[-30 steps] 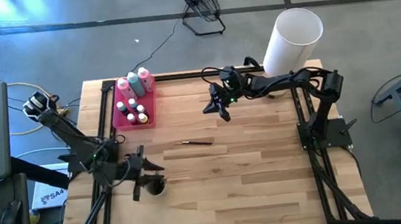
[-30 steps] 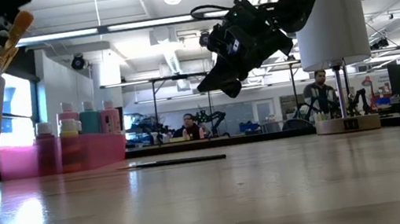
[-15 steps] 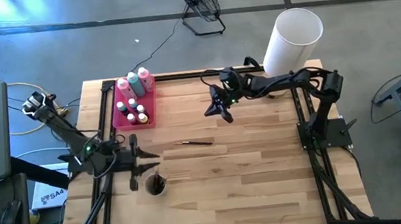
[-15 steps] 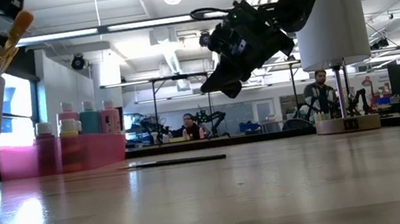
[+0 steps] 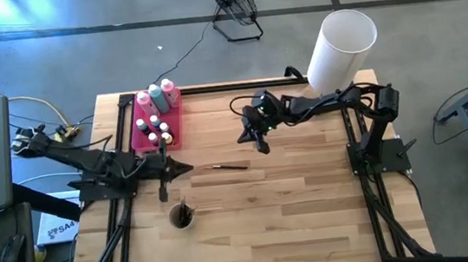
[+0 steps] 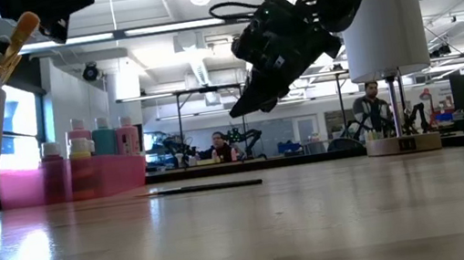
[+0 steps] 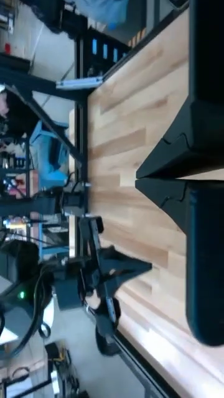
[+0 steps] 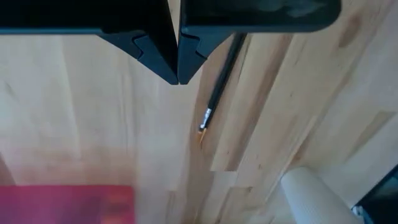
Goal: Pick & Place Paint Supplies
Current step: Put the gold paintbrush into the light brown cup
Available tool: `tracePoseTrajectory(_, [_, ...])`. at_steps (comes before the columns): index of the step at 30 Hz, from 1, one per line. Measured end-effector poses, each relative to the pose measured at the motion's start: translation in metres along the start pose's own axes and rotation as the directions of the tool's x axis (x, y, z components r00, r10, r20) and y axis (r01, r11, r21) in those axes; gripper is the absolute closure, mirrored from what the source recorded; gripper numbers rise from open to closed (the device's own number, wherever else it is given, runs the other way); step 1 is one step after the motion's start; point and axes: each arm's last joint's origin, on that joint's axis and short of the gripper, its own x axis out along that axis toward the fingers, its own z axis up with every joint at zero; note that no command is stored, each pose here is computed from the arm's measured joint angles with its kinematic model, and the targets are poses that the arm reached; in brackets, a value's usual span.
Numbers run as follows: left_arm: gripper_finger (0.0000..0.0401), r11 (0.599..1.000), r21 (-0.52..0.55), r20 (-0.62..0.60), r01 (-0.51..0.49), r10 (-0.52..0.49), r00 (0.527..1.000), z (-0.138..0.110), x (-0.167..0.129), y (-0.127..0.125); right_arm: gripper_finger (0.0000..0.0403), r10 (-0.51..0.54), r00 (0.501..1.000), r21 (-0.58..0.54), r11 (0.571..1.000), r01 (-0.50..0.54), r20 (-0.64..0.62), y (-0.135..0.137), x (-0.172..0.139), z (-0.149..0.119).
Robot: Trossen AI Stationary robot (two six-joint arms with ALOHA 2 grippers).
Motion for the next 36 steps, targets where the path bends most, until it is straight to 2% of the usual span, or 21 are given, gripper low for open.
tracePoseTrajectory(7, [0.0399, 0.995, 0.023, -0.026, -0.100, 0.101, 0.995, -0.001, 0.000, 0.019, 0.0401, 0.054, 0.998, -0.029, 0.998, -0.055, -0.009, 0.017, 0.009, 0.002])
tracePoseTrajectory(12, [0.0399, 0.993, 0.031, -0.025, -0.112, 0.113, 0.993, -0.001, 0.002, 0.029, 0.0401, 0.066, 0.998, -0.047, 0.997, -0.067, -0.020, 0.028, 0.014, 0.004])
tracePoseTrajectory(16, [0.0399, 0.986, 0.033, -0.025, -0.166, 0.167, 0.986, -0.001, 0.003, 0.038, 0.0401, 0.076, 0.997, -0.056, 0.995, -0.078, -0.024, 0.034, 0.017, 0.004])
tracePoseTrajectory(21, [0.0399, 0.988, 0.084, -0.025, -0.128, 0.131, 0.991, 0.000, 0.004, 0.049, 0.0401, 0.018, 0.999, -0.058, 0.998, -0.020, -0.036, 0.031, 0.021, 0.001])
tracePoseTrajectory(24, [0.0399, 0.987, 0.087, -0.022, -0.138, 0.140, 0.990, 0.000, 0.004, 0.057, 0.0401, 0.023, 0.999, -0.053, 0.998, -0.024, -0.024, 0.031, 0.023, 0.001])
tracePoseTrajectory(31, [0.0399, 0.975, 0.089, 0.005, -0.202, 0.202, 0.979, 0.003, 0.001, 0.076, 0.0401, 0.067, 0.993, -0.088, 0.994, -0.059, 0.093, 0.038, 0.033, 0.011])
tracePoseTrajectory(36, [0.0399, 0.966, 0.061, 0.015, -0.250, 0.250, 0.968, 0.004, -0.002, 0.085, 0.0401, 0.087, 0.990, -0.082, 0.994, -0.078, 0.113, 0.043, 0.043, 0.009])
